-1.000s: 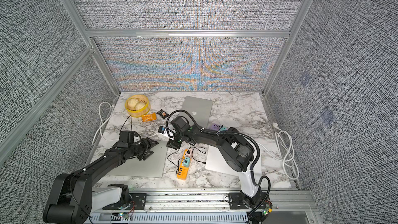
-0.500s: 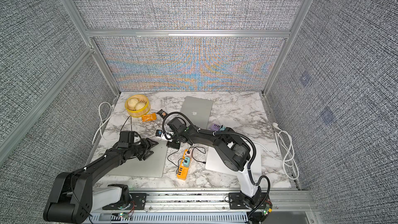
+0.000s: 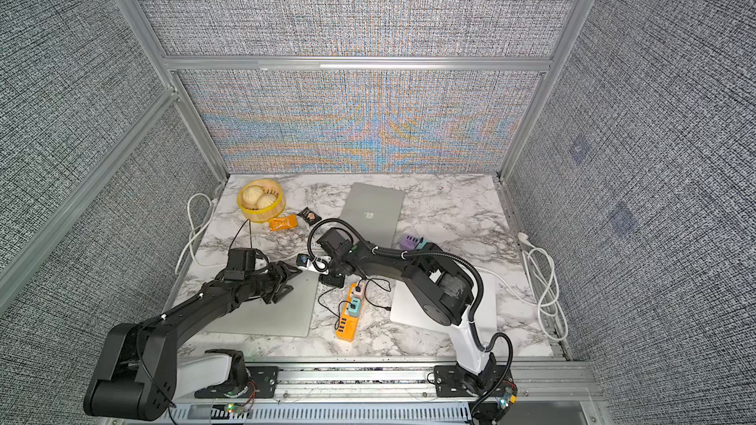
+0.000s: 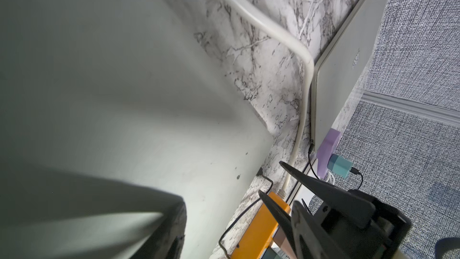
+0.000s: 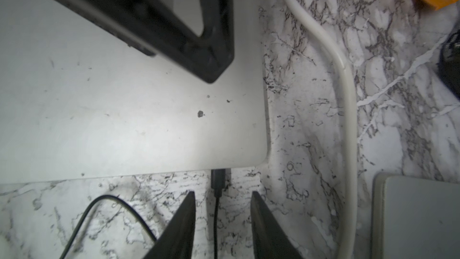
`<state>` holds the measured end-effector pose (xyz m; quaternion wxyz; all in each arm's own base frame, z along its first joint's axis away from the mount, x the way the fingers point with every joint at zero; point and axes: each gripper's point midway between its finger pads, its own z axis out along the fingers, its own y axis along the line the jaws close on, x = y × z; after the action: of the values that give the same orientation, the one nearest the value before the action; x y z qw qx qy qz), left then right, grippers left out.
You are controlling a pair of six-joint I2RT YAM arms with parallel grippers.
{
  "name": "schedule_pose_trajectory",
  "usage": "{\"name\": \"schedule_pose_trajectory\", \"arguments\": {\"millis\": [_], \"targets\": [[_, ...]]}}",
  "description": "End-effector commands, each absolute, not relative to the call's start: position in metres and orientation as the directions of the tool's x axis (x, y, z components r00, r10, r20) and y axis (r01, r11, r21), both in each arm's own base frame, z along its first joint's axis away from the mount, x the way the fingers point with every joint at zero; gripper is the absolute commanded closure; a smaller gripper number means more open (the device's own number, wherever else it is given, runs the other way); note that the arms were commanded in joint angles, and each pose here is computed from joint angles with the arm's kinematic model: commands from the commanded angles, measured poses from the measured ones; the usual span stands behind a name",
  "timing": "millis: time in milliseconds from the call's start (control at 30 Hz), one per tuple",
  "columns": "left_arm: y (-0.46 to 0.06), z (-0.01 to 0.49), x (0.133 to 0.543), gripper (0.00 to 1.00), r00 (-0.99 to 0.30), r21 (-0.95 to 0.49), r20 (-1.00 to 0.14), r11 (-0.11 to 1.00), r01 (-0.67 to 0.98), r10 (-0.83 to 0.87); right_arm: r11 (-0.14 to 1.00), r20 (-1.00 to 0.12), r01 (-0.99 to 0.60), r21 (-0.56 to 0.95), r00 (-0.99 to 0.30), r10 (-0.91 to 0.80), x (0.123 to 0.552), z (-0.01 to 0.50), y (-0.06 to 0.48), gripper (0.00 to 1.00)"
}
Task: Unplug the laptop charger
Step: Remove the charging cable from the laptop.
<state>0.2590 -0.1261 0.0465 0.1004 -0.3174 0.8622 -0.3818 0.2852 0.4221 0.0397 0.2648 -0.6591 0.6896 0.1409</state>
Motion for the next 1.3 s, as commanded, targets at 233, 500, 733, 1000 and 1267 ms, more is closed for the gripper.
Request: {"name": "schedule_pose_trajectory", "arguments": {"millis": [233, 500, 733, 1000, 1267], "targets": [[-0.122, 0.031, 0.251, 0.34, -0.764, -0.688, 0.1, 0.511, -0.516, -0.638, 0.076, -0.538, -0.988, -0.138, 0.01, -0.843, 0.284, 0.03, 0.426, 0.67], [-0.12, 0.032, 0.248, 0.37, -0.761, -0.679, 0.091, 0.519, -0.519, -0.642, 0.063, -0.547, -0.991, -0.119, 0.012, -0.837, 0.281, 0.026, 0.429, 0.72], [-0.119, 0.028, 0.239, 0.37, -0.783, -0.638, 0.117, 0.558, -0.531, -0.611, 0.054, -0.546, -0.992, -0.117, 0.019, -0.838, 0.279, 0.023, 0.429, 0.77], [-0.122, 0.025, 0.239, 0.37, -0.785, -0.641, 0.136, 0.551, -0.535, -0.605, 0.053, -0.548, -0.991, -0.12, 0.022, -0.836, 0.281, 0.02, 0.432, 0.8], [-0.121, 0.02, 0.238, 0.37, -0.78, -0.634, 0.136, 0.551, -0.542, -0.611, 0.032, -0.509, -0.988, -0.149, 0.049, -0.859, 0.282, 0.016, 0.424, 0.85]]}}
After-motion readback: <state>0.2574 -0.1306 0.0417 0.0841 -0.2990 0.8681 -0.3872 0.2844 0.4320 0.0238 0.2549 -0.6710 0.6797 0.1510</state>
